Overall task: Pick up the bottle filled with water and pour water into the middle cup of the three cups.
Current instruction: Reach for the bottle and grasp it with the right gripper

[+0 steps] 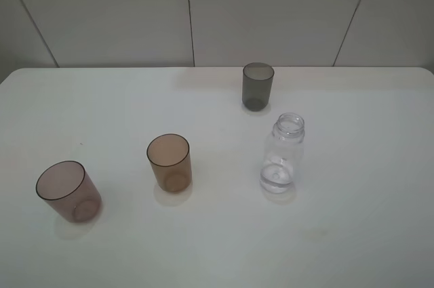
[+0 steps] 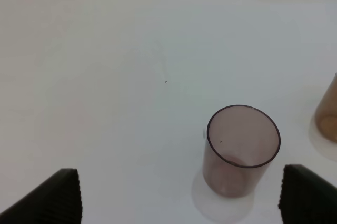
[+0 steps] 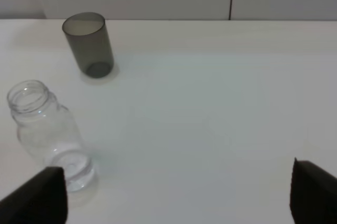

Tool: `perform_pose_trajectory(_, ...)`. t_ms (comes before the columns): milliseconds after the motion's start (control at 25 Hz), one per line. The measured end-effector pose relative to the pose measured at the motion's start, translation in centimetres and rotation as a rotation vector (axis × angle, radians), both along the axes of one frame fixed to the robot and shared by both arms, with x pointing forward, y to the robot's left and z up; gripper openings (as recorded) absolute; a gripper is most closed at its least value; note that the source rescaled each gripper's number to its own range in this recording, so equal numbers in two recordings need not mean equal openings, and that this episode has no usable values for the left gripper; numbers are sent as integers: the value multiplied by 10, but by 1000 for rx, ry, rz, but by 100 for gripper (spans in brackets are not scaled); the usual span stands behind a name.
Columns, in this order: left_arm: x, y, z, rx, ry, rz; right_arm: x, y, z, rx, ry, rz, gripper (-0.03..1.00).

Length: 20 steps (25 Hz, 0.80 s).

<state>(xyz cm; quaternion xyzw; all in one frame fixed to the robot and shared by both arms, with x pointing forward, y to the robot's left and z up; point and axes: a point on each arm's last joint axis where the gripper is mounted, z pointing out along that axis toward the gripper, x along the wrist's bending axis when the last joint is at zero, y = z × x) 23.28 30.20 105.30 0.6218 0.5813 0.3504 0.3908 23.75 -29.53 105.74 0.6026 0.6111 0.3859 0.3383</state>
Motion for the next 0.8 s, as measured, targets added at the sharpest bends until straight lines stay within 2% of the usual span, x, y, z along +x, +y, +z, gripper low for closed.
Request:
perform_pose_trajectory(160, 0, 0, 0, 0, 0, 0, 37, 5, 0, 35, 194, 19, 87)
perform_pose_trajectory(240, 0, 0, 0, 0, 0, 0, 45, 6, 2, 46, 202, 23, 87)
perform_pose_trajectory(440, 0, 0, 0, 0, 0, 0, 93, 13, 9, 149, 158, 39, 87)
perform_pose_trajectory(480, 0, 0, 0, 0, 0, 0, 112, 17, 5, 143, 169, 74, 87)
perform_pose_trajectory(640, 0, 0, 0, 0, 0, 0, 138, 37, -8, 81, 234, 244, 87)
perform_pose_trajectory(720, 0, 0, 0, 0, 0, 0, 145, 49, -18, 66, 243, 312, 87)
perform_pose_trajectory(800, 0, 0, 0, 0, 0, 0, 145, 60, -28, 52, 205, 365, 87)
